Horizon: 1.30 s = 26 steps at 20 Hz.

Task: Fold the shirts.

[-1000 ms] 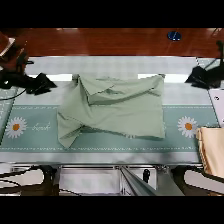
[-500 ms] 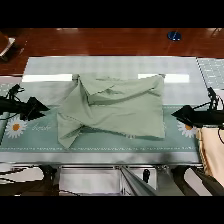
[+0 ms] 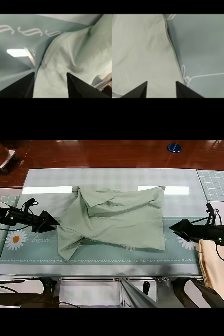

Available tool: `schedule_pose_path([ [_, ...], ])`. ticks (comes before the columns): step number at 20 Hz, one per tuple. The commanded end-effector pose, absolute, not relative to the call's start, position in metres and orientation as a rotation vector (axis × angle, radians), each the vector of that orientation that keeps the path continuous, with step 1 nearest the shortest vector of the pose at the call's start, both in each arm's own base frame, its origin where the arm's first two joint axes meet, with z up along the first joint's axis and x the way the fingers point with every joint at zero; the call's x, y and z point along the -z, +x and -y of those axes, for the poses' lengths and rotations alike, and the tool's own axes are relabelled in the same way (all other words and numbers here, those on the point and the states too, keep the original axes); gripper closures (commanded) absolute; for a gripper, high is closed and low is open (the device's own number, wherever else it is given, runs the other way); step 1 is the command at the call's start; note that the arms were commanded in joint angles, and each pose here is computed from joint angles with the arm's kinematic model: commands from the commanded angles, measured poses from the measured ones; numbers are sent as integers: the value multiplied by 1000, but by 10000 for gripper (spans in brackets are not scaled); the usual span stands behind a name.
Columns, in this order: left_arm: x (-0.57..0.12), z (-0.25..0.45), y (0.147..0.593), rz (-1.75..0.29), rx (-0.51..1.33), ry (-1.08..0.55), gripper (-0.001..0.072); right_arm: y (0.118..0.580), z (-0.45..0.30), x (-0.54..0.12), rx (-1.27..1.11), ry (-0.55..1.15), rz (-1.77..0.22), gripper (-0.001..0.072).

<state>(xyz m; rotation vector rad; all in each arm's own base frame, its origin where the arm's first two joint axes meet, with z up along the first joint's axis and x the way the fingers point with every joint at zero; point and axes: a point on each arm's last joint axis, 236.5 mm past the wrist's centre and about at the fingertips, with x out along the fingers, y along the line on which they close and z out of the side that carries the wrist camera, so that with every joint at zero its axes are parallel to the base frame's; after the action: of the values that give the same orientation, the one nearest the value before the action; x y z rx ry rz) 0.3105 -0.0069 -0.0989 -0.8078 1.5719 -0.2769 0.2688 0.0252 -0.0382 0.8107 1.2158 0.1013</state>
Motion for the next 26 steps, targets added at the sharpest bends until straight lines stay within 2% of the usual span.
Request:
schedule_pose_path([
  [1, 104, 9, 311, -1583, 264, -808, 202, 268, -26, 38, -101, 817, -1217, 298],
  [11, 108, 32, 316, -1629, 188, -852, 206, 268, -26, 38, -99, 819, -1218, 299],
  [12, 109, 38, 317, -1630, 190, -838, 227, 268, -26, 38, -99, 819, -1218, 299],
  [13, 111, 43, 320, -1625, 191, -818, 322, 268, -26, 38, -99, 819, -1218, 298],
  [14, 112, 46, 323, -1615, 190, -803, 484, 268, -26, 38, -100, 819, -1218, 298],
  [15, 113, 48, 326, -1607, 192, -791, 695, 267, -26, 39, -100, 816, -1222, 299],
  [17, 111, 50, 328, -1605, 202, -780, 691, 260, -19, 46, -72, 773, -1256, 299],
  [20, 110, 50, 327, -1608, 208, -779, 691, 218, 2, 72, 72, 706, -1438, 299],
  [23, 110, 50, 327, -1606, 212, -775, 691, 181, -23, 84, -8, 750, -1591, 298],
  [26, 110, 50, 327, -1607, 213, -775, 691, 167, -33, 94, -21, 781, -1640, 299],
])
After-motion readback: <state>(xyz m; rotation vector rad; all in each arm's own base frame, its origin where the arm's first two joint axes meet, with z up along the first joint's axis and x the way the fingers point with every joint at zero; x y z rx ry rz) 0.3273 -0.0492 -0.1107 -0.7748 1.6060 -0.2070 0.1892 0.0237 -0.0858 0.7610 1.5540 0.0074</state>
